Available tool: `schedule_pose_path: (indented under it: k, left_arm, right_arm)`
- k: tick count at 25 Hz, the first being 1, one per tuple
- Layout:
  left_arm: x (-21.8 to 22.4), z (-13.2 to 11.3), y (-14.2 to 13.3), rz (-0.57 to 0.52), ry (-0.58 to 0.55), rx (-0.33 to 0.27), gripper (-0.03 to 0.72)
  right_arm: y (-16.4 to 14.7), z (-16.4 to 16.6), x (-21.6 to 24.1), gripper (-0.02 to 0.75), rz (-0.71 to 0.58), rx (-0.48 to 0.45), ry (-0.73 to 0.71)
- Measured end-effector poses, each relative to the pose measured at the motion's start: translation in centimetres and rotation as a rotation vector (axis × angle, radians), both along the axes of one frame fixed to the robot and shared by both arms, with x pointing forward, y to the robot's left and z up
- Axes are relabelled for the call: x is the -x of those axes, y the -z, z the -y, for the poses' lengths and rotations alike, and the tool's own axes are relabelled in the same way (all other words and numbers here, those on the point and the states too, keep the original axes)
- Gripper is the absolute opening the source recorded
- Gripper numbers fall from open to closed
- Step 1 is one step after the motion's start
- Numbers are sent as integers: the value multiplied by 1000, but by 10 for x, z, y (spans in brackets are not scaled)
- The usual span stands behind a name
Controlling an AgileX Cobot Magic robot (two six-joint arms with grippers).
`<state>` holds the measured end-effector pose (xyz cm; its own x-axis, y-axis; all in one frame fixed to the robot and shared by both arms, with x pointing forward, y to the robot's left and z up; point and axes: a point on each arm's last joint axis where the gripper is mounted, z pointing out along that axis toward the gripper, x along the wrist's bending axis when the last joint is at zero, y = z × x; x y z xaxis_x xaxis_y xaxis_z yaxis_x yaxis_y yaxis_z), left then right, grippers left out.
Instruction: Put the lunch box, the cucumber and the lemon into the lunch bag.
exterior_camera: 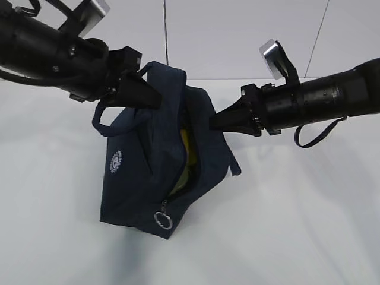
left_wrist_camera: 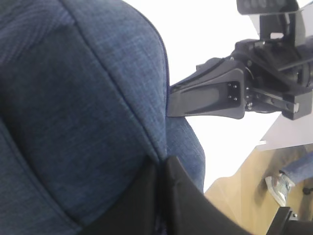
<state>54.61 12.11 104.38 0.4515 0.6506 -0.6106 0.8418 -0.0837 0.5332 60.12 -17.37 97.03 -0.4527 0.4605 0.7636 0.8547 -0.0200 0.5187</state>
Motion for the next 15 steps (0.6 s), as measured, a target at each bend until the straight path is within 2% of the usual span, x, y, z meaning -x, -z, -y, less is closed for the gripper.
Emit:
schedule_pose_path:
  k: [3, 8, 15]
  left_arm:
    - [3, 9, -1, 15, 2, 11, -8]
    - [3, 14, -4, 32, -10, 40, -8]
    - [-3, 25, 5, -1, -20, 129, -8]
  right_arm:
    - [-11, 8, 3, 9, 51, 59, -6]
    - [-30, 26, 5, 9, 100, 97, 21]
    - [-51, 34, 12, 8, 156, 142, 46]
